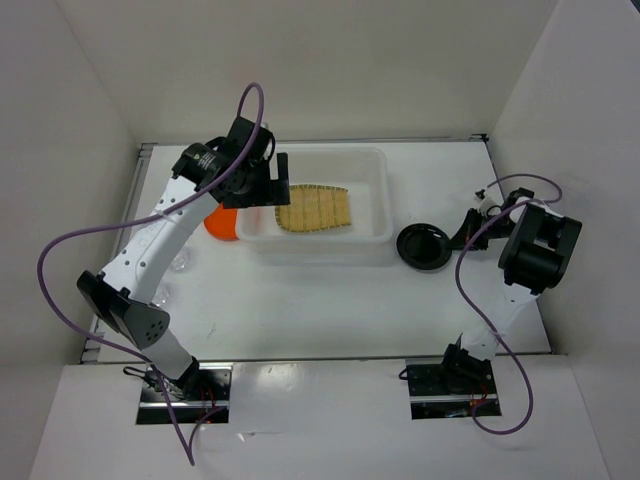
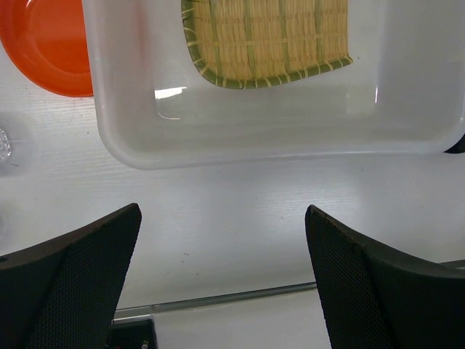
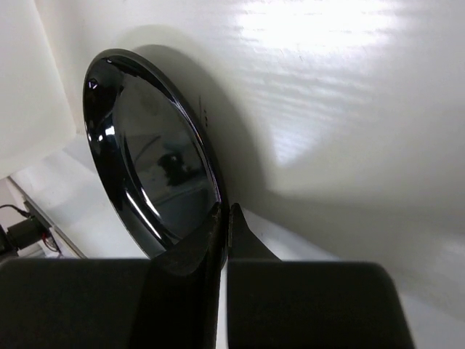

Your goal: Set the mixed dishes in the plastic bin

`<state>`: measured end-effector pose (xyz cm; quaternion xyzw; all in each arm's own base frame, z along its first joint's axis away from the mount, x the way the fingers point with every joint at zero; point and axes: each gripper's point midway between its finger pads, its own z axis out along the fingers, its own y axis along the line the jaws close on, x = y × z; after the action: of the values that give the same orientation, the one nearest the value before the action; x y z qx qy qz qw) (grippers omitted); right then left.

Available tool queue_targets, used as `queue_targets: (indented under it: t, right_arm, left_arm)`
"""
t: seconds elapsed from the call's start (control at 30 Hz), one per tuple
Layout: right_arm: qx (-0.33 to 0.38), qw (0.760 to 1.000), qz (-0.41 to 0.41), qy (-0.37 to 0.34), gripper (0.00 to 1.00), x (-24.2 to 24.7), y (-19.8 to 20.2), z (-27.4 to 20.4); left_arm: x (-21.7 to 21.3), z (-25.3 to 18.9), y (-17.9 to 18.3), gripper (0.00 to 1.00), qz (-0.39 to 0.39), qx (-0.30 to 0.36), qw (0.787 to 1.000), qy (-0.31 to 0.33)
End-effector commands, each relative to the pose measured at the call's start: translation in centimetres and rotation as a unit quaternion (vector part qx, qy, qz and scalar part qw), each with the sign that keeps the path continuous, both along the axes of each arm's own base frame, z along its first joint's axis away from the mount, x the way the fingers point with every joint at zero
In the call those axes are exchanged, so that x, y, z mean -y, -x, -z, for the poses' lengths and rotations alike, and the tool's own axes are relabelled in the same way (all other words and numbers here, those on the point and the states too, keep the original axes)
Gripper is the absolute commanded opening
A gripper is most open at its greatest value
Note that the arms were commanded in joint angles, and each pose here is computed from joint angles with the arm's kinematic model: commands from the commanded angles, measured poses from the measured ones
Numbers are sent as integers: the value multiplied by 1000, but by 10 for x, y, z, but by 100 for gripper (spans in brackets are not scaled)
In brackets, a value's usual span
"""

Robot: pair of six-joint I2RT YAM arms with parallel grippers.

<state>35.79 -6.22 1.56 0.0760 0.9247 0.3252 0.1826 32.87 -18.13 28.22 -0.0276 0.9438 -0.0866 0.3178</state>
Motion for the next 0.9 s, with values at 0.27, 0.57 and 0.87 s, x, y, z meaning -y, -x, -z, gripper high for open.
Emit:
queue_targets:
  t: [0.27,0.57,0.87]
  right_arm:
    - [-17,1000,22,4,0,9,9,-47]
    - [-14,999,14,-36,0,-13,21,-57]
    - [46,998,-4,-39,0,-38,22,-95]
  left_arm:
    - [2,-10,-13,100,6,30,1000,-6]
    - [-8,-4,-14,100,4,25,1000,-7]
    - [-5,-3,-18,100,14,29,999,-7]
